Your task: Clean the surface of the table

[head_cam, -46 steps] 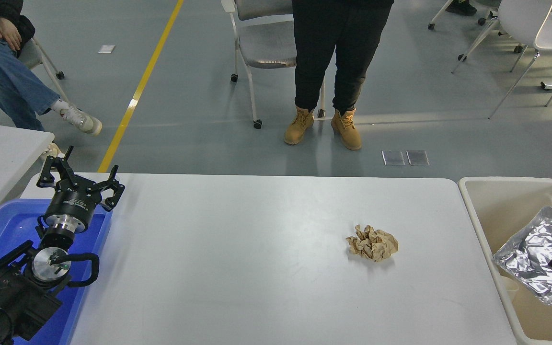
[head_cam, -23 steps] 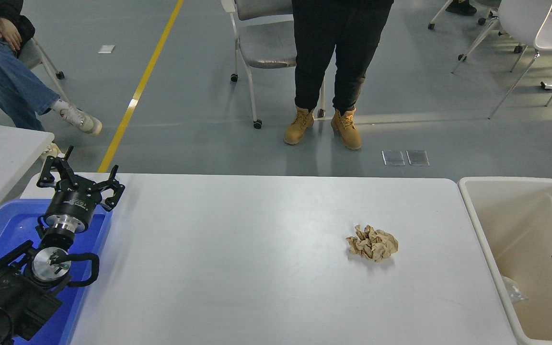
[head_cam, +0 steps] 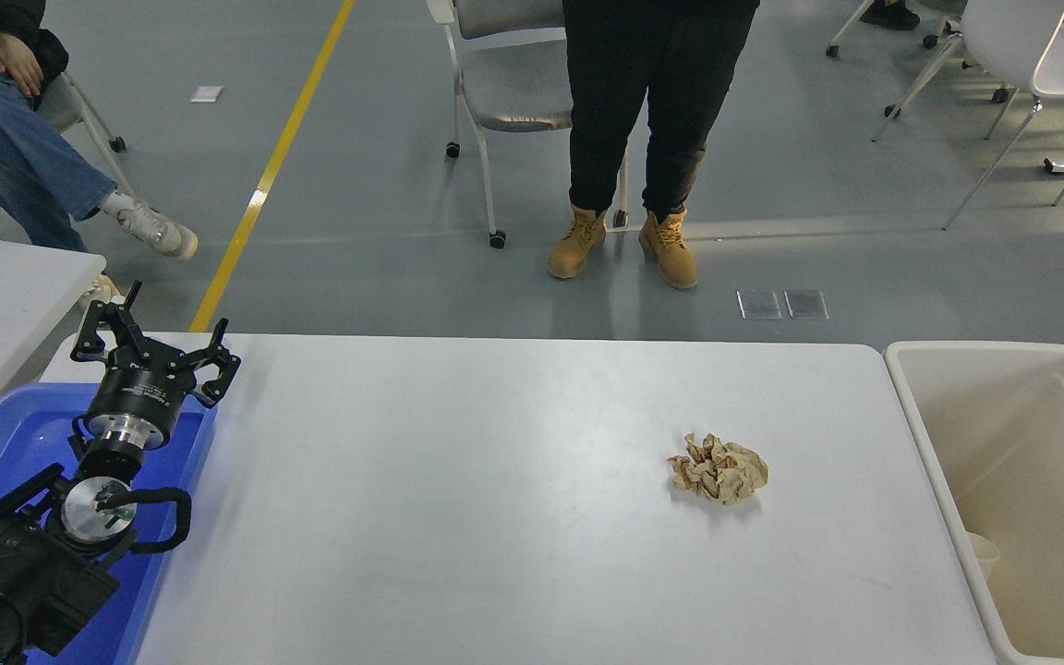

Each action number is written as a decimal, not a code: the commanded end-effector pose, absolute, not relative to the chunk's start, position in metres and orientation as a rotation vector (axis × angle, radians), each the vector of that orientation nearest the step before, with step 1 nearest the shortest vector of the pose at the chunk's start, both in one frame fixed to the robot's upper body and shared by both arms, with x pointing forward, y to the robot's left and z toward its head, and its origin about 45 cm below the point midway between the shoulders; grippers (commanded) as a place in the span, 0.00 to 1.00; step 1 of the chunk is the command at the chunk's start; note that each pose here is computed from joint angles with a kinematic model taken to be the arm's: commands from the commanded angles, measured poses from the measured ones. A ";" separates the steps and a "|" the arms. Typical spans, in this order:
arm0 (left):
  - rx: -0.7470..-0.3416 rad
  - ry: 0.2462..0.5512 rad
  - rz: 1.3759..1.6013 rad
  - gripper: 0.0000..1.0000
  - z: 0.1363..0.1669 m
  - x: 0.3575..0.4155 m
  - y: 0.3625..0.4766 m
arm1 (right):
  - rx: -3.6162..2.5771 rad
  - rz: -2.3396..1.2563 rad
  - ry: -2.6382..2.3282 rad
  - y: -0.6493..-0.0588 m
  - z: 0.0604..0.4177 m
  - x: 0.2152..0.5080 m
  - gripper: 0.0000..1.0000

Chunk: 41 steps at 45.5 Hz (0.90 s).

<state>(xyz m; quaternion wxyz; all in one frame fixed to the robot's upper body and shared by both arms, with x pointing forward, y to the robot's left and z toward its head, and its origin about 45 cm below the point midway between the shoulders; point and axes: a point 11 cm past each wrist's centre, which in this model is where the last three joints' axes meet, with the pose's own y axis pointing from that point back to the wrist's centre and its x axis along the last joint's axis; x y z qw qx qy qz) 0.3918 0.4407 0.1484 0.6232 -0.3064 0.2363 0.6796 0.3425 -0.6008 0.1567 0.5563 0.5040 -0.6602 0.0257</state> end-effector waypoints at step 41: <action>-0.704 0.542 1.561 1.00 0.1484 0.3917 0.441 | 1.718 -0.101 -2.617 -0.563 0.322 0.441 0.98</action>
